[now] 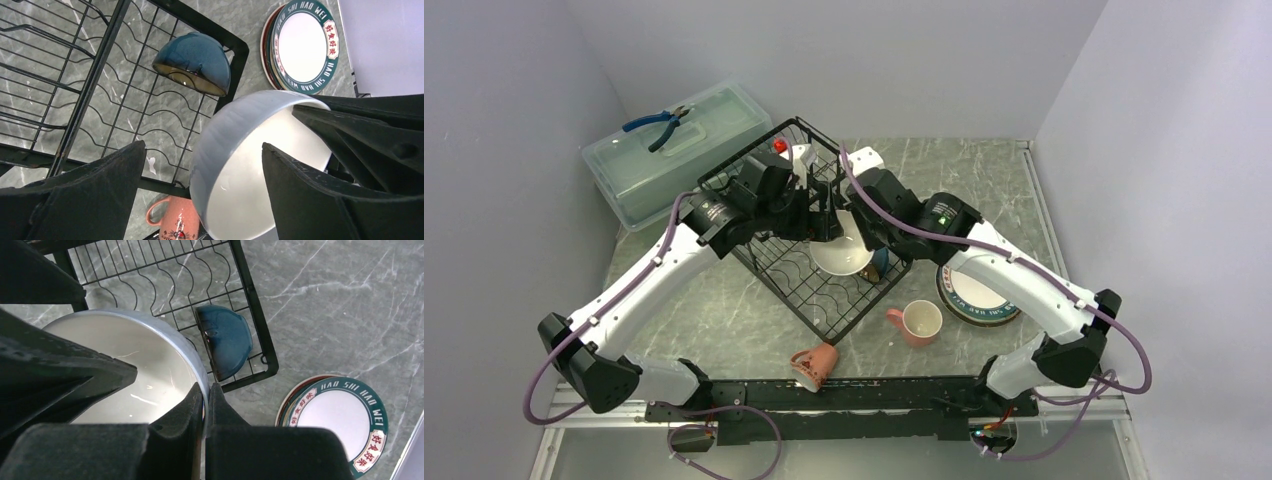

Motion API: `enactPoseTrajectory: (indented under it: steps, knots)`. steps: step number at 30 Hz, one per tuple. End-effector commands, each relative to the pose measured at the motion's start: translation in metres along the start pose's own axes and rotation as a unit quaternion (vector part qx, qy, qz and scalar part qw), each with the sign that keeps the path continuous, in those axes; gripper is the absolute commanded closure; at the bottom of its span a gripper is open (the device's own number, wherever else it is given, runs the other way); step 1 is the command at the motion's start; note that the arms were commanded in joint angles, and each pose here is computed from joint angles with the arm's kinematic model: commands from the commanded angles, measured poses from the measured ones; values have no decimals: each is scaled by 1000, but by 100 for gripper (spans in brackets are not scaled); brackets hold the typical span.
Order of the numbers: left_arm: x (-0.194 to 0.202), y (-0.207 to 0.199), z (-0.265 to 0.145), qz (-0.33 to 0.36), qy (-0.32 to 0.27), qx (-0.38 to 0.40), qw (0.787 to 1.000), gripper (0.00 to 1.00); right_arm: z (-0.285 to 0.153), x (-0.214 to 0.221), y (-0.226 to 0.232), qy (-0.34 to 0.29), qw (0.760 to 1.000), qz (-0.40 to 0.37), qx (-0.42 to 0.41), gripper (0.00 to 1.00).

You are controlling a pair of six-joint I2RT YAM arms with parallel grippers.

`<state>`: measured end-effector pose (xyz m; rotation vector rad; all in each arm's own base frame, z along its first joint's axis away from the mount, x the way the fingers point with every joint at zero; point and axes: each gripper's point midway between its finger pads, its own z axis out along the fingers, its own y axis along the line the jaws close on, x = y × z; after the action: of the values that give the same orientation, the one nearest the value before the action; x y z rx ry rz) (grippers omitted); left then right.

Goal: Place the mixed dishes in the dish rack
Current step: Insert the bowl into the dish rack.

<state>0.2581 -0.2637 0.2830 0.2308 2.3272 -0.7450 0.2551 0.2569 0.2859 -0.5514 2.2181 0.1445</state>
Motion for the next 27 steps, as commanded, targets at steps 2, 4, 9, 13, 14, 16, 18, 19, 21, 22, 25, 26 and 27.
enactPoseTrajectory:
  steps: [2, 4, 9, 13, 14, 16, 18, 19, 21, 22, 25, 26, 27]
  knots:
    - [-5, 4, -4, 10, -9, -9, 1000, 13, -18, -28, -7, -49, 998, 25, 17, 100]
    - [-5, 4, -5, 11, -10, -10, 1000, 16, -17, -26, -9, -45, 998, 23, 23, 100]
    - [-6, 2, -5, 15, -6, -6, 1000, 25, -14, -22, -12, -37, 998, 20, 39, 100]
    - [-6, 2, -4, 21, -2, -6, 1000, 29, -14, -22, -12, -36, 998, 20, 40, 100]
    - [-6, 2, -4, 21, 0, -5, 1000, 30, -14, -23, -12, -37, 998, 20, 39, 100]
    - [-4, 1, -2, 21, 5, -3, 1000, 33, -16, -25, -12, -41, 998, 22, 38, 100]
    - [-2, 0, 0, 20, 10, 0, 1000, 37, -17, -26, -12, -44, 998, 23, 37, 100]
    - [-1, 0, 1, 20, 13, 1, 1000, 39, -18, -27, -12, -45, 998, 23, 37, 100]
    - [1, -1, 2, 20, 18, 5, 1000, 42, -19, -28, -12, -47, 998, 24, 36, 100]
    - [2, -1, 2, 20, 20, 5, 1000, 44, -20, -29, -12, -48, 998, 24, 36, 100]
    - [3, -2, 3, 20, 23, 9, 999, 49, -22, -30, -12, -51, 998, 25, 35, 100]
    - [4, -3, 3, 21, 26, 11, 999, 51, -22, -30, -12, -52, 998, 26, 35, 100]
    - [5, -4, 4, 21, 30, 14, 999, 53, -23, -31, -12, -54, 998, 27, 33, 100]
